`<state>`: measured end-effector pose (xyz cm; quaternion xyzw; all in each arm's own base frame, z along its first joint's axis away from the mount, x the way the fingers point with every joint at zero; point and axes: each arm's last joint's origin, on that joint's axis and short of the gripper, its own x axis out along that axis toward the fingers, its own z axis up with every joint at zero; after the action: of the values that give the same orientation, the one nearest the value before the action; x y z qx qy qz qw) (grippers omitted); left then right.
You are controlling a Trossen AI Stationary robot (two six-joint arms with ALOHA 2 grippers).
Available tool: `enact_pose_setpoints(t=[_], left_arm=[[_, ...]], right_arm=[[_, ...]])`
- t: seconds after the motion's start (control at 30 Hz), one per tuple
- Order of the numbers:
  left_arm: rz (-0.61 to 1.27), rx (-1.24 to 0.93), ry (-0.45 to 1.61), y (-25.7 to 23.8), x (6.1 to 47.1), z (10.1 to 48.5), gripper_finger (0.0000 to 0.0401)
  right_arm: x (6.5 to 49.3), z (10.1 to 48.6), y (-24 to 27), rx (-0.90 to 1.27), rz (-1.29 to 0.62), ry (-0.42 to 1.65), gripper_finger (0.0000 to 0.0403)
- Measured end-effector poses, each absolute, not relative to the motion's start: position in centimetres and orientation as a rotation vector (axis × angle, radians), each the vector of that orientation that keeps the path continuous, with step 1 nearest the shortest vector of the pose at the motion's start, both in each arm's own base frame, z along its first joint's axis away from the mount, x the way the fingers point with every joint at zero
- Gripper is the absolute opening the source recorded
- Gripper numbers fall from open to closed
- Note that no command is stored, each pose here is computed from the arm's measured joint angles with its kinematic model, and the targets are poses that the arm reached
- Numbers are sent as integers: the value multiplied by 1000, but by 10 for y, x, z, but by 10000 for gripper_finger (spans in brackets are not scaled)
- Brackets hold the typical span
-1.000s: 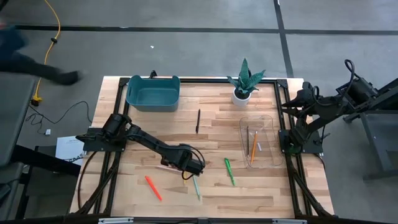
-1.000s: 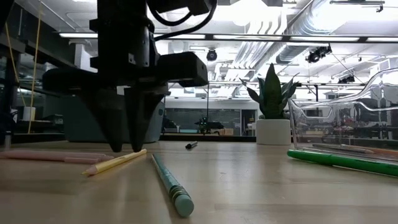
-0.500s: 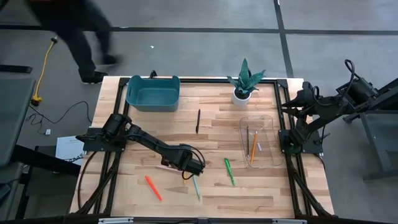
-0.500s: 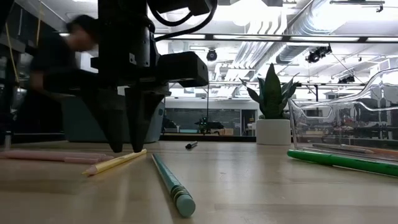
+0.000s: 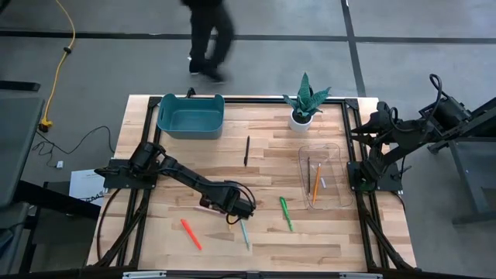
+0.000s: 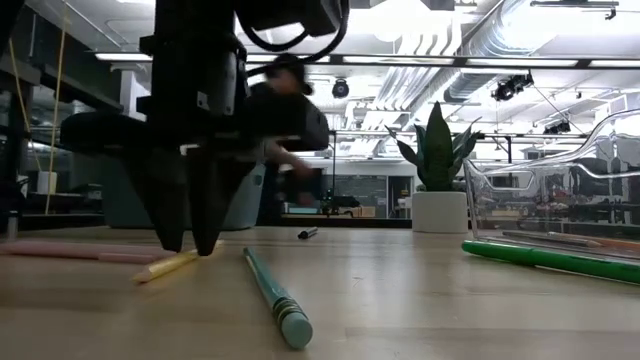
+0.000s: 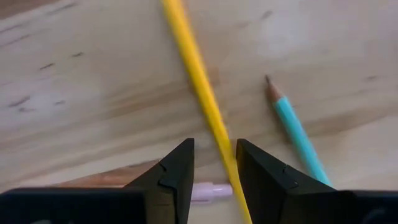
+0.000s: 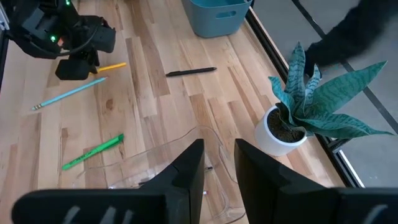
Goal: Sort pens & pencils
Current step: Put the yellow pencil into the transparent bin
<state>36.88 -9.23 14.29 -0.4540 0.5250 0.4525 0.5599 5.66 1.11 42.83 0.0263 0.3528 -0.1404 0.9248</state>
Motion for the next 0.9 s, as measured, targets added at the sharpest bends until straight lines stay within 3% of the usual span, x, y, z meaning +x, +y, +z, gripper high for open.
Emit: enact_pose_setpoints(t=[0.43, 0.9], left_arm=[[1053, -1072, 1261, -93, 370, 140, 96], [1042, -1070, 1261, -93, 370, 140, 14]], right_arm=[[57, 428, 11, 54, -289, 724, 79], [56, 428, 11, 54, -288, 723, 79]])
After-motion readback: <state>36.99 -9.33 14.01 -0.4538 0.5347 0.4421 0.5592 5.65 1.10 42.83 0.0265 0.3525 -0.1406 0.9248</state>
